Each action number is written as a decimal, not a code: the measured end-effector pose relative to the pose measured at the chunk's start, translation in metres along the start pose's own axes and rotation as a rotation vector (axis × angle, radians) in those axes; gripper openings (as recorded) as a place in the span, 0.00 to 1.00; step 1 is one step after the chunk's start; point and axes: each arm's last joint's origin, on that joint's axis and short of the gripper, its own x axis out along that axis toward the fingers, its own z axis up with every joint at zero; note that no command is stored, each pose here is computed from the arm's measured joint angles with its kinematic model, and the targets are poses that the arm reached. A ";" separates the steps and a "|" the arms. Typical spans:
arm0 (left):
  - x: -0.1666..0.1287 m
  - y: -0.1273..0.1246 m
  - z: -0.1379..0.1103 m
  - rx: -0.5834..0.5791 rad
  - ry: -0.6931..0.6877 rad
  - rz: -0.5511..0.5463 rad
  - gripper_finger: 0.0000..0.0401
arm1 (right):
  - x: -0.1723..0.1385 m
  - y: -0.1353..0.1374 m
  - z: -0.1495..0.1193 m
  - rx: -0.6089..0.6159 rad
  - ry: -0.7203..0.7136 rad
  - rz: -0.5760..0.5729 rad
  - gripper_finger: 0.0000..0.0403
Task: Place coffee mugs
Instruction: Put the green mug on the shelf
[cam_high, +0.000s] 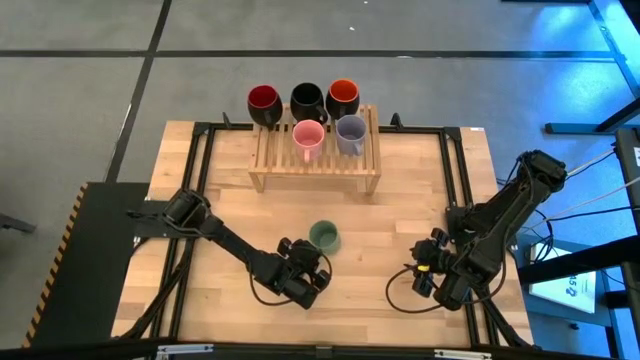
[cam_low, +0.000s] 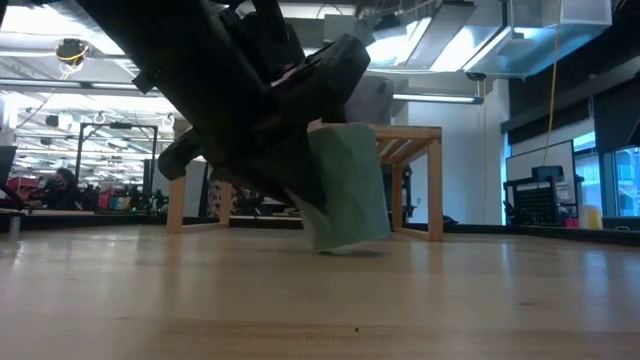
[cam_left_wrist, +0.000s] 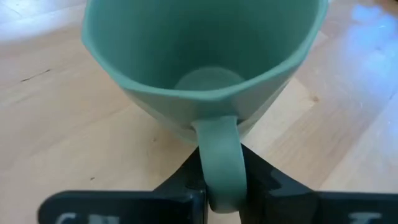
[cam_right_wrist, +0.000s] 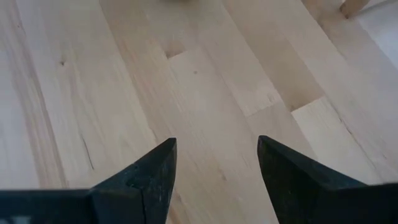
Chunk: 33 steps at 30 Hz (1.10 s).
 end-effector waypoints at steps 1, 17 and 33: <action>-0.001 0.000 0.000 0.001 0.000 -0.001 0.09 | 0.000 0.000 0.000 0.000 0.000 0.000 0.52; -0.108 0.028 0.093 -0.009 -0.039 -0.089 0.09 | 0.005 -0.004 0.009 -0.021 -0.035 -0.042 0.52; -0.144 0.149 0.205 0.095 -0.136 0.260 0.09 | 0.023 -0.023 0.043 0.122 0.002 -0.118 0.52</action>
